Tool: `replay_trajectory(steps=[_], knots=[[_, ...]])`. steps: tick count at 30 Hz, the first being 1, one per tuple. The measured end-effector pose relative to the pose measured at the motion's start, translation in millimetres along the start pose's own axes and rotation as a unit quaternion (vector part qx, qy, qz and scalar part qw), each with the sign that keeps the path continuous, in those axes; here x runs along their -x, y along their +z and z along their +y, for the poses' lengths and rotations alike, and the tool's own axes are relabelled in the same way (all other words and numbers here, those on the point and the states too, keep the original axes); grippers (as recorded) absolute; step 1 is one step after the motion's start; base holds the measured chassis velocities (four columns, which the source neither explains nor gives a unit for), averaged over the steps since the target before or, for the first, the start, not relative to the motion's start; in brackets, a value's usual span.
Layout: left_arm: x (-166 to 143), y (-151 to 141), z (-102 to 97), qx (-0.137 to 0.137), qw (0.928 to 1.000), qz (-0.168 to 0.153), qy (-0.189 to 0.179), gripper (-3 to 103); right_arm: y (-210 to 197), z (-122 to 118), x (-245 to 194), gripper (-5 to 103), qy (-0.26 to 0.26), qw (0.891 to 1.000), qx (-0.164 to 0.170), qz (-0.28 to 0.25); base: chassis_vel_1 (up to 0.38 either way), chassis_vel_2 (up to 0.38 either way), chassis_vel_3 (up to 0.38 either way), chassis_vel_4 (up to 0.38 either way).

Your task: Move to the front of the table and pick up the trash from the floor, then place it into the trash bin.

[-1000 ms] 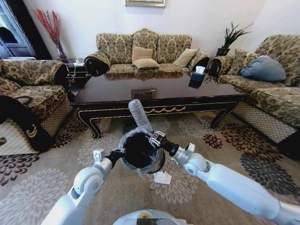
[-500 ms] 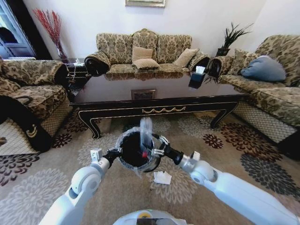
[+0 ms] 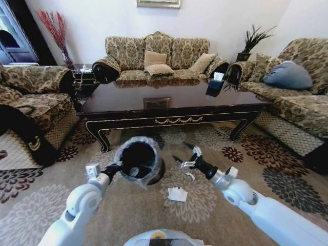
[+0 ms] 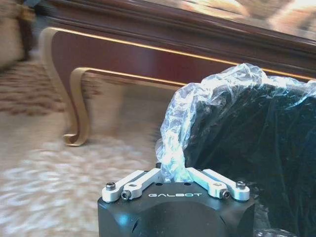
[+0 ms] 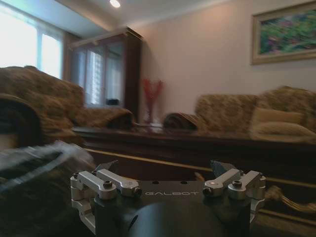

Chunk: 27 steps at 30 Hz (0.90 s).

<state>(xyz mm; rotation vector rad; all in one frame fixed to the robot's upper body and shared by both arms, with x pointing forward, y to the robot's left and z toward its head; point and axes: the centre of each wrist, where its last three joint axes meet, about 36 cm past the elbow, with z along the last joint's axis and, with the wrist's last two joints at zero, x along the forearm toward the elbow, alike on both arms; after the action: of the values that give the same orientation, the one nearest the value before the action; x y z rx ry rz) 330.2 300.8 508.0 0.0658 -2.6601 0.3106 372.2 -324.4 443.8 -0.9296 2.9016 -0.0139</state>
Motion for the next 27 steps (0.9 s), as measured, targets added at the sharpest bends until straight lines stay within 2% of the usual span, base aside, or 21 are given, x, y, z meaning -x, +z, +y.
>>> replay_trajectory(steps=[1, 3, 6, 7, 10, 13, 17, 22, 23, 24, 27], knots=[[0.0, 0.0, 0.0, 0.0, 1.0, 0.0, 0.0, 2, 0.0, 0.0, 0.0, 100, 0.0, 1.0, 0.0, 0.0, 0.0, 0.0, 0.0, 0.0], [-5.1, -7.2, 13.2, -0.02, 0.9996, -0.005, -0.019, 2, 7.8, -1.2, -1.9, 100, 0.059, 0.998, 0.004, 0.035, 0.0, 0.0, 0.0, 0.0], [-13.6, -13.4, 28.9, -0.037, 0.9984, -0.012, -0.04, 2, 22.2, 5.9, 2.5, 100, 0.143, 0.985, 0.037, 0.089, 0.0, 0.0, 0.0, 0.0], [-13.6, -13.4, 28.9, -0.037, 0.9984, -0.012, -0.04, 2, 22.2, 5.9, 2.5, 100, 0.143, 0.985, 0.037, 0.089, 0.0, 0.0, 0.0, 0.0], [-18.7, -11.4, 44.4, -0.049, 0.9963, -0.014, -0.069, 2, 40.3, 16.7, 16.0, 100, 0.205, 0.968, 0.074, 0.129, 0.0, 0.0, 0.0, 0.0], [-20.3, -6.2, 53.5, -0.062, 0.9937, -0.012, -0.093, 2, 52.3, 20.8, 24.8, 100, 0.221, 0.96, 0.094, 0.144, 0.0, 0.0, 0.0, 0.0], [-22.2, 2.4, 70.8, -0.087, 0.9873, -0.01, -0.132, 2, 74.6, 27.3, 44.6, 100, 0.234, 0.943, 0.145, 0.187, 0.0, 0.0, 0.0, 0.0], [-23.0, 4.0, 90.2, -0.099, 0.9812, -0.012, -0.165, 2, 89.7, 36.7, 67.3, 100, 0.241, 0.932, 0.172, 0.208, 0.0, 0.0, 0.0, 0.0], [-22.8, 5.8, 100.3, -0.099, 0.9783, -0.012, -0.182, 2, 92.9, 48.2, 80.4, 100, 0.253, 0.922, 0.181, 0.229, 0.0, 0.0, 0.0, 0.0], [-22.8, 5.8, 100.3, -0.099, 0.9783, -0.012, -0.182, 2, 92.9, 48.2, 80.4, 100, 0.253, 0.922, 0.181, 0.229, 0.0, 0.0, 0.0, 0.0], [-22.8, 8.8, 119.7, -0.097, 0.9717, -0.017, -0.215, 2, 97.0, 75.7, 108.9, 100, 0.281, 0.895, 0.194, 0.286, 0.0, 0.0, 0.0, 0.0]])
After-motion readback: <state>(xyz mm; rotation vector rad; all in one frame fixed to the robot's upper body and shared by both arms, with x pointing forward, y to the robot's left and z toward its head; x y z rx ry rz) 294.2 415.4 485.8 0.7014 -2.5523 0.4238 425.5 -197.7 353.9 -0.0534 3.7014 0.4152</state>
